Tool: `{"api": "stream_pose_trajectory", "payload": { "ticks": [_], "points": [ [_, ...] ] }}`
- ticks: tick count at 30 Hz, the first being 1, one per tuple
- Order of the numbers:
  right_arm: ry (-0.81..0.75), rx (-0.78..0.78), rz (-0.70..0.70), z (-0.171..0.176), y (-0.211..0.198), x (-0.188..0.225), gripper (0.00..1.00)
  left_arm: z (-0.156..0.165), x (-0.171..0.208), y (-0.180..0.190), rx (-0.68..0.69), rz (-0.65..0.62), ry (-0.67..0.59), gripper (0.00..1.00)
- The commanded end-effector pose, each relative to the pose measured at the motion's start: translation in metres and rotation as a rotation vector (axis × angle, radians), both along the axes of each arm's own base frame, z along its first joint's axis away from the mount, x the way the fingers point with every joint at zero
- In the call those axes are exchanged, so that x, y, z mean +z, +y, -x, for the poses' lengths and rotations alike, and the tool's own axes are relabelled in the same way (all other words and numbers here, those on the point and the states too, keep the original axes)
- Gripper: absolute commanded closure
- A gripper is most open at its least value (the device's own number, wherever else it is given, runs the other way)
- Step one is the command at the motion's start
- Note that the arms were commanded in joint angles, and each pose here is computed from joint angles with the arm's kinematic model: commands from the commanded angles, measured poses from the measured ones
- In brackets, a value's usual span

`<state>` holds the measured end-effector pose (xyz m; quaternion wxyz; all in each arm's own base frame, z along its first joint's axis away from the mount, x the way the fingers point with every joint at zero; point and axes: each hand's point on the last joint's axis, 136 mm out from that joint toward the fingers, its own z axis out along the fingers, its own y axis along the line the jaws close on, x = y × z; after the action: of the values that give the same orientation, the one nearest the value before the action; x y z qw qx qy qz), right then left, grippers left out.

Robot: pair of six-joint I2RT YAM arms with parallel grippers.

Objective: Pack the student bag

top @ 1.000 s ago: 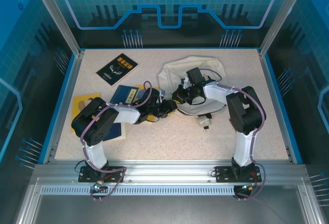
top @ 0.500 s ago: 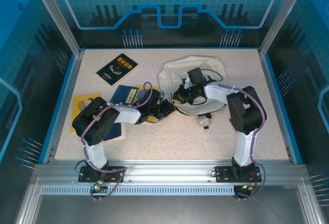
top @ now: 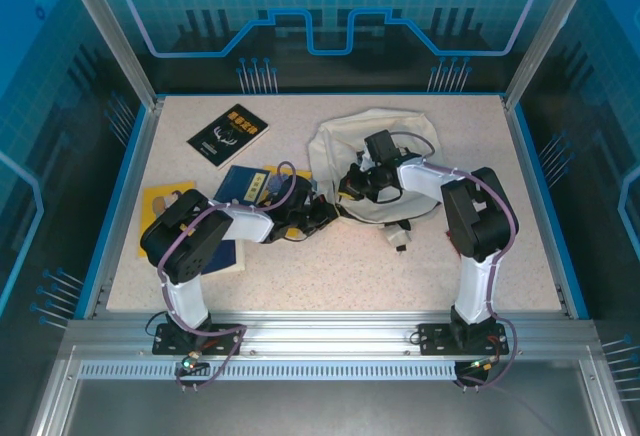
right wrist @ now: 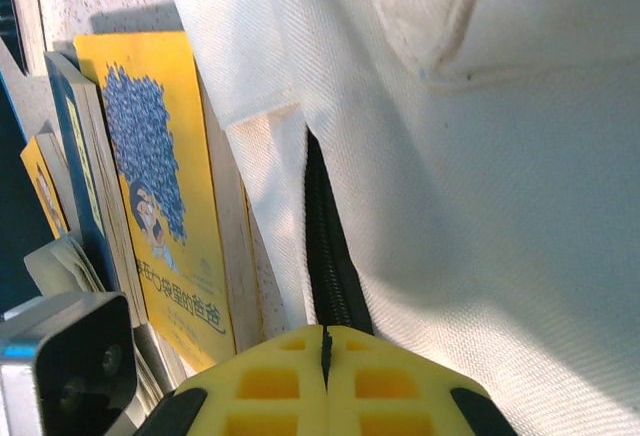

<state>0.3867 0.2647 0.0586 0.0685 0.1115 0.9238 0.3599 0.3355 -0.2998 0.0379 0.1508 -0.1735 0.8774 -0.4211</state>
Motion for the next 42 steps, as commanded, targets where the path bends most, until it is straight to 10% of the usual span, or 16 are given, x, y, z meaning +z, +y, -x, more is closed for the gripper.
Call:
{"api": "stream_pose_trajectory", "payload": {
  "ticks": [1,18,23,28,42],
  "points": [
    [-0.137,-0.039,0.016,-0.04,-0.001,0.017,1.0,0.009,-0.006,0.008,-0.009,-0.042,-0.002,1.0],
    [-0.225,-0.036,0.004,-0.098,0.016,0.033,1.0,-0.001,0.001,0.017,-0.006,-0.07,-0.029,1.0],
    [-0.261,0.018,0.063,-0.085,0.004,0.061,0.56,-0.018,0.011,0.033,-0.003,-0.111,-0.029,1.0],
    [-0.288,0.041,0.196,-0.054,-0.027,0.077,0.25,-0.021,0.029,0.049,-0.04,-0.188,-0.027,0.65],
    [-0.263,0.191,0.261,0.027,-0.009,0.073,0.17,0.015,0.083,0.215,0.209,-0.686,0.08,0.26]
  ]
}}
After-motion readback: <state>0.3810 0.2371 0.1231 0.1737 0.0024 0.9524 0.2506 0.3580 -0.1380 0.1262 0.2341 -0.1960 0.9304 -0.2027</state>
